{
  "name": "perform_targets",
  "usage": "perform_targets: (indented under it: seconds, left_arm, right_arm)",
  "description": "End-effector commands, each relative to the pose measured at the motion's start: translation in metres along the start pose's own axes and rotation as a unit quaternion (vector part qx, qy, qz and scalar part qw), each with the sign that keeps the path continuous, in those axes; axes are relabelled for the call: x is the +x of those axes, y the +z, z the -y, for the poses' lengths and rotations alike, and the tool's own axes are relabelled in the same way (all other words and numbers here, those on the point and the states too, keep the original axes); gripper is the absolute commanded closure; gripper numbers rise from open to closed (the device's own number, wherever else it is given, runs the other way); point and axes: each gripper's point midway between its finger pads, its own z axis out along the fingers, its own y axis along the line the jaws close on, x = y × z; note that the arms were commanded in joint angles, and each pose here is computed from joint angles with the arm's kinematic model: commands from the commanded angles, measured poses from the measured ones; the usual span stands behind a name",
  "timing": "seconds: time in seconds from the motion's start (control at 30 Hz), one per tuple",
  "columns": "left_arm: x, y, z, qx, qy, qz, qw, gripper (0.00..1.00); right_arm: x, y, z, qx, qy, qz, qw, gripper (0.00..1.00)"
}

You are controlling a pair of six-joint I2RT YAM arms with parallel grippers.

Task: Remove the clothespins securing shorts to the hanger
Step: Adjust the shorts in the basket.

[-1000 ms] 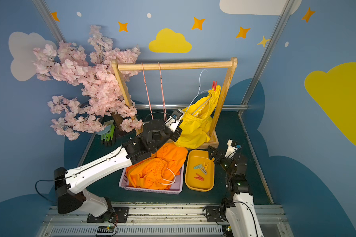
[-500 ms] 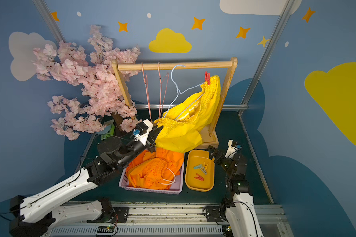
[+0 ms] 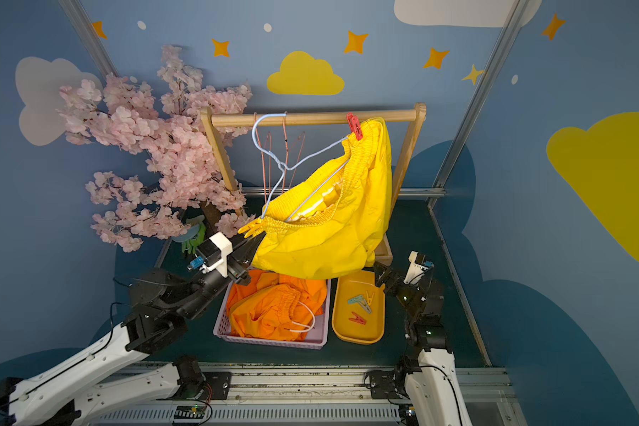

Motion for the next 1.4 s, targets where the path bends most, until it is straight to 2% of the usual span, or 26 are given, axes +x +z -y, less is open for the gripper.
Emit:
perform_targets:
  seconds: [0.0, 0.33, 0.63, 0.87, 1.03, 1.23, 1.27, 1.37]
  left_arm:
    - [-0.059, -0.021, -0.027, -0.045, -0.006, 0.099, 0.994, 0.97]
    - [-0.081, -0.060, -0.051, -0.081, -0.008, 0.129, 0.988, 0.97]
    - [-0.071, -0.095, -0.062, -0.096, -0.009, 0.108, 0.989, 0.97]
    - [-0.049, -0.116, -0.051, -0.054, -0.017, 0.058, 0.997, 0.97]
    - [-0.031, -0.129, -0.047, -0.038, -0.021, 0.018, 0.999, 0.97]
    - [-0.040, -0.157, -0.055, -0.045, -0.049, 0.055, 0.996, 0.97]
    - [-0.042, -0.162, -0.056, -0.047, -0.049, 0.060, 0.996, 0.97]
    - [-0.039, -0.169, -0.058, -0.050, -0.044, 0.057, 0.996, 0.97]
  right_arm:
    - [0.002, 0.000, 0.001, 0.002, -0.009, 0.002, 1.000, 0.04]
    - [-0.004, -0.003, -0.010, -0.011, -0.037, 0.012, 0.999, 0.04]
    - [-0.039, -0.026, -0.042, -0.036, -0.083, 0.061, 0.994, 0.04]
    - [-0.071, -0.039, -0.069, -0.057, -0.074, 0.088, 0.992, 0.04]
    - [-0.079, -0.028, -0.082, -0.078, -0.058, 0.067, 0.993, 0.04]
    - [-0.063, 0.002, -0.091, -0.091, -0.052, 0.015, 0.994, 0.04]
    - [-0.068, 0.005, -0.101, -0.100, -0.059, 0.016, 0.993, 0.04]
    - [-0.054, 0.021, -0.115, -0.110, -0.073, -0.008, 0.991, 0.04]
